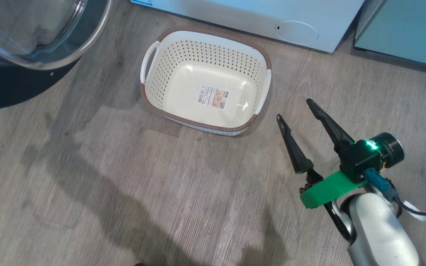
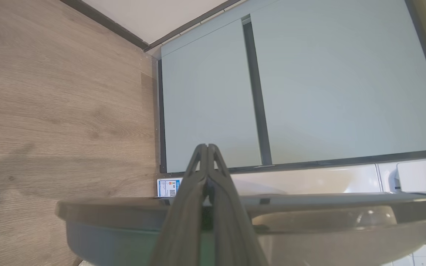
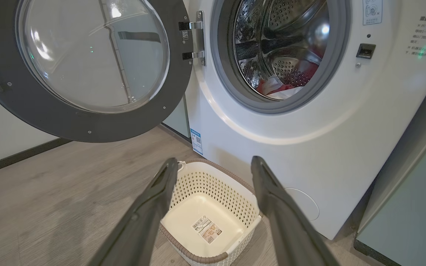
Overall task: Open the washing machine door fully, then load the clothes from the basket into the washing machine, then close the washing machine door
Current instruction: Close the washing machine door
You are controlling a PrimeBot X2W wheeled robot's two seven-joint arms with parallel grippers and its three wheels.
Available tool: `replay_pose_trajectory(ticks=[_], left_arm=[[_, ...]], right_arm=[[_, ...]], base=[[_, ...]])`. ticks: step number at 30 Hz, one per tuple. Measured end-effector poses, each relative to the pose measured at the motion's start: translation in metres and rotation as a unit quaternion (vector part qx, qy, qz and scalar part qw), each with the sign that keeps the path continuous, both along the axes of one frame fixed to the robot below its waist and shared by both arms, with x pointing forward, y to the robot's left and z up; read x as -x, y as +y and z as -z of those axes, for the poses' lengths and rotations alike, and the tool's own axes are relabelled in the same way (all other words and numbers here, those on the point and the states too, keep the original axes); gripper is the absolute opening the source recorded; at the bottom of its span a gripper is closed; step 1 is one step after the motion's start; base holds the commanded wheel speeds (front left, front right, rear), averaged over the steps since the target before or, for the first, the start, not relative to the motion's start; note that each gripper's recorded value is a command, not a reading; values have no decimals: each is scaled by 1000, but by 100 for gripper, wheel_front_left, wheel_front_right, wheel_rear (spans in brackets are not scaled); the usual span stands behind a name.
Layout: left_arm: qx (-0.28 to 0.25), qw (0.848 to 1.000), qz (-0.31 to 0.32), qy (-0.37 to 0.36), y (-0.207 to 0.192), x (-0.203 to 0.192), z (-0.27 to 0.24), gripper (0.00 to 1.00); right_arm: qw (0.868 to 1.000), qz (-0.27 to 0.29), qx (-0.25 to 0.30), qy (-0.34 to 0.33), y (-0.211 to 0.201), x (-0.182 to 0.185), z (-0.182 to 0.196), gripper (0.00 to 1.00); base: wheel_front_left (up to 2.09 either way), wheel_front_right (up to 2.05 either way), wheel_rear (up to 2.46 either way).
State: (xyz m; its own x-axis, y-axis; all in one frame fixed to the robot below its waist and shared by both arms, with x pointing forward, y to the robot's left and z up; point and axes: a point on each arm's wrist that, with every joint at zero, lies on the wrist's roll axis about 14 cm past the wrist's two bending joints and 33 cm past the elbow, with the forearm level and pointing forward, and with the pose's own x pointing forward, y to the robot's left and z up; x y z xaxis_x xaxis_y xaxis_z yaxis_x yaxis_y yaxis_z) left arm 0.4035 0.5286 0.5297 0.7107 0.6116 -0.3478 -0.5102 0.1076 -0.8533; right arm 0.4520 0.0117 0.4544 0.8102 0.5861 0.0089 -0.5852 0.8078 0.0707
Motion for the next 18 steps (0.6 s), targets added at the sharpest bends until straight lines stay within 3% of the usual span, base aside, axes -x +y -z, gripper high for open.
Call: replay_pose_trajectory(ticks=[10,18], left_arm=[[9,999,38,-8,-11,-3,-5,0],[47,991,122,-24,-42,-10,-10,0]], right_arm=[[1000,-1,2,-4,2,2,-5,100],[1000,0,-4,-21,3,7,-21,100]], base=[[0,0,0],[0,0,0]])
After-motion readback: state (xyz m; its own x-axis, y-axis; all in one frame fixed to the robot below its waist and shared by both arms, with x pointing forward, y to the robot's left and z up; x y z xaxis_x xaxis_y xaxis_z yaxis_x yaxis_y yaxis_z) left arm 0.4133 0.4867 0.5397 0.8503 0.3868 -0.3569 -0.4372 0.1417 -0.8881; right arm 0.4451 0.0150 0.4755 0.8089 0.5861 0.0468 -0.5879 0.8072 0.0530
